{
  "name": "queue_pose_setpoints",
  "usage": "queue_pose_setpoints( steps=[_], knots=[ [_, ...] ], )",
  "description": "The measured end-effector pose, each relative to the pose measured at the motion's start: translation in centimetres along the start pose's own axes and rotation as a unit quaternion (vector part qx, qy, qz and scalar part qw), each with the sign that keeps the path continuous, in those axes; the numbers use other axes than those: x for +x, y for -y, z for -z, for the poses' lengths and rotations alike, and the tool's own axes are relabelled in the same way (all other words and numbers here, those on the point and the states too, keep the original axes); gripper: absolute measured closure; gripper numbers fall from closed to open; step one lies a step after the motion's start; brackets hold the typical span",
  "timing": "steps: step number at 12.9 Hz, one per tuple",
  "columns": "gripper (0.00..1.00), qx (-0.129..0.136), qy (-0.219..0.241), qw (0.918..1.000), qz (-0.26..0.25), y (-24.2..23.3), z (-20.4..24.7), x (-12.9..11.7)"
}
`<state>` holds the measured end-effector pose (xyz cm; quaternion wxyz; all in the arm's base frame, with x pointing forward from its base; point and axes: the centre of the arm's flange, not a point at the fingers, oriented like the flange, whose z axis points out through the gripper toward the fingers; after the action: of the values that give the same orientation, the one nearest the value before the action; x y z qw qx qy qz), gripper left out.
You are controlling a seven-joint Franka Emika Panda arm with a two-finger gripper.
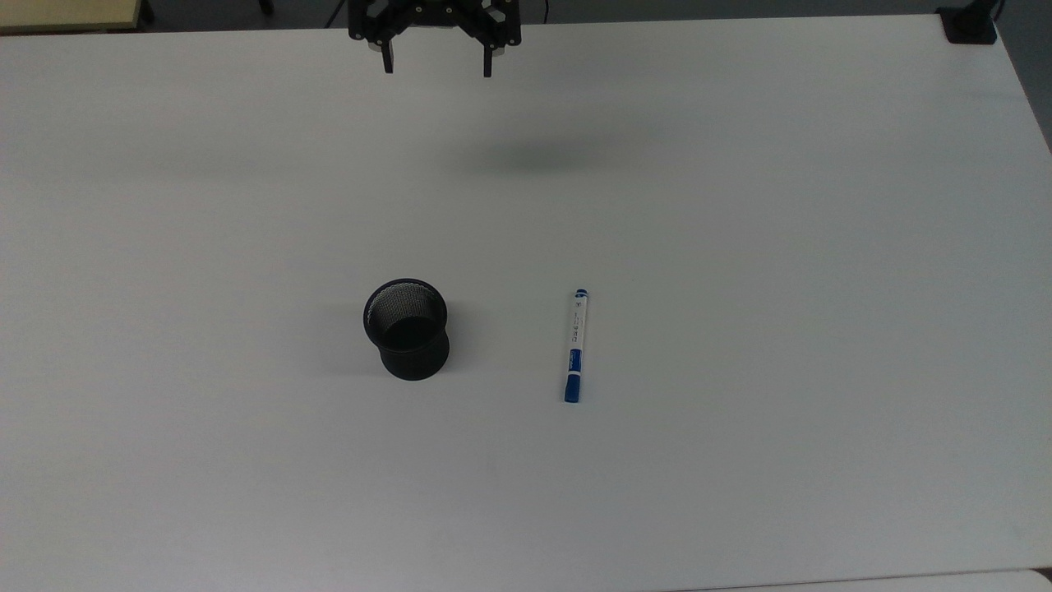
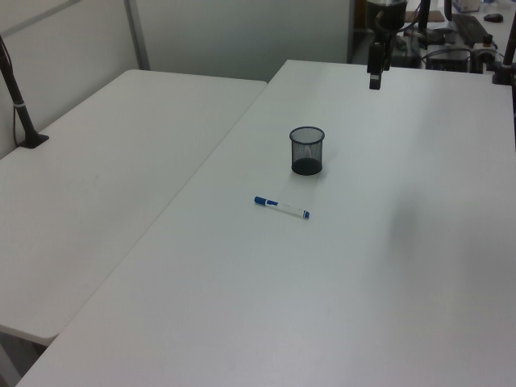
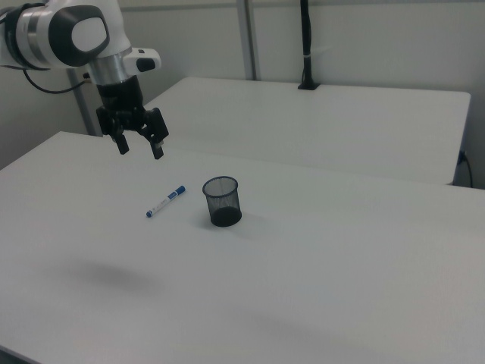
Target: Insert the marker
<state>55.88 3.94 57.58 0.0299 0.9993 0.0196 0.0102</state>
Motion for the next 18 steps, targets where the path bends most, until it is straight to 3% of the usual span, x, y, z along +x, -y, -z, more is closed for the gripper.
queue_pose_setpoints(
  steps=[14, 18],
  knots=[
    [0.00, 0.000, 0.001, 1.0000, 0.000, 0.1, -0.1, 0.0],
    [0.00, 0.002, -0.017, 0.9999, 0.002, 0.4, -0.9, 1.2]
  ],
)
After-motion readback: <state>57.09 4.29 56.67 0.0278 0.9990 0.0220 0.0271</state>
